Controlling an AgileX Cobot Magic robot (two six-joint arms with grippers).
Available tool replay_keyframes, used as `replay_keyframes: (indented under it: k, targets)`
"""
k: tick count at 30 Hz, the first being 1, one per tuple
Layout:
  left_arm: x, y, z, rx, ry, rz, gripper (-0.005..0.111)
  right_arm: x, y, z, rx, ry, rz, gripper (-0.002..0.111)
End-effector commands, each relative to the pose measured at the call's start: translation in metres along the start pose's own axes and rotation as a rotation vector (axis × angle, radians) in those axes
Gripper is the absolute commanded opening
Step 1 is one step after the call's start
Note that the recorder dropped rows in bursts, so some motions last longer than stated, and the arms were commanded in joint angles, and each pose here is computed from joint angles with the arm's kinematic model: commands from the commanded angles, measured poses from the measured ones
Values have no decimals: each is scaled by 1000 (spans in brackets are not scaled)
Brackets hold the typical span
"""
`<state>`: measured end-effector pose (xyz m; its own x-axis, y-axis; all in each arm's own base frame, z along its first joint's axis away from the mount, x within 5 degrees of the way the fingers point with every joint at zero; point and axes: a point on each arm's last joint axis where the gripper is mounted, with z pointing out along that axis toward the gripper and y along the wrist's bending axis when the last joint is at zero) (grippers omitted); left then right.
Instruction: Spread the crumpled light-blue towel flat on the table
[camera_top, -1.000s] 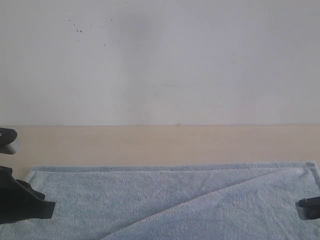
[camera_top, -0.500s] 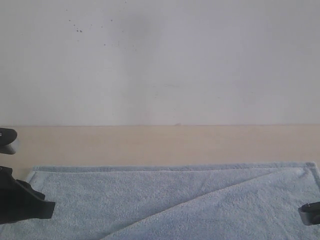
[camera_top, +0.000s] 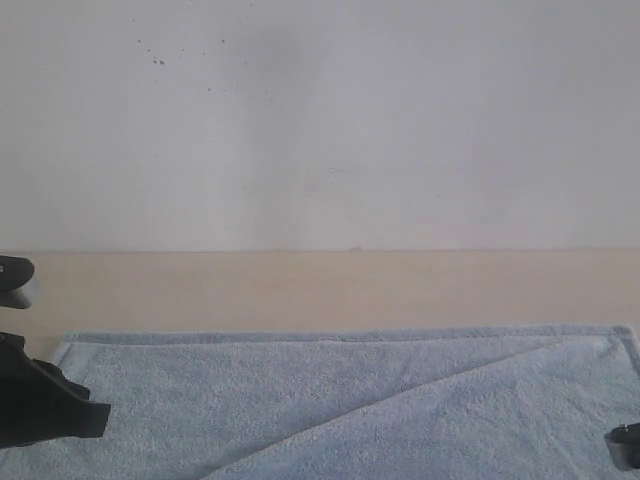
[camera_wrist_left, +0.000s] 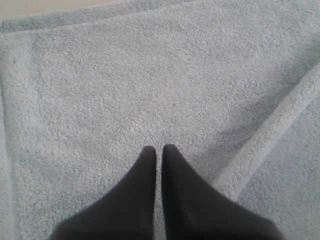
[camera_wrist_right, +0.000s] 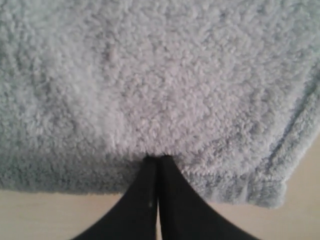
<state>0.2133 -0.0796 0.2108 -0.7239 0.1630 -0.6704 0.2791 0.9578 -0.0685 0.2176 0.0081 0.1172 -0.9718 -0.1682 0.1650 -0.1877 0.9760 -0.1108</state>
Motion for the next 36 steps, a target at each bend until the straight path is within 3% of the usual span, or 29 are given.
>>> replay_keyframes:
  k: [1, 13, 25, 36]
  targets:
    - [0, -1, -1, 7, -14, -4, 4, 9, -9, 3, 110, 69, 27, 0]
    - [0, -1, -1, 7, -12, -4, 4, 19, -14, 11, 181, 88, 46, 0]
    - [-1, -1, -1, 8, -18, -4, 4, 1, -15, -15, 151, -136, 109, 0]
    - [-1, -1, -1, 7, -16, -4, 4, -2, -10, -2, 117, -77, 89, 0]
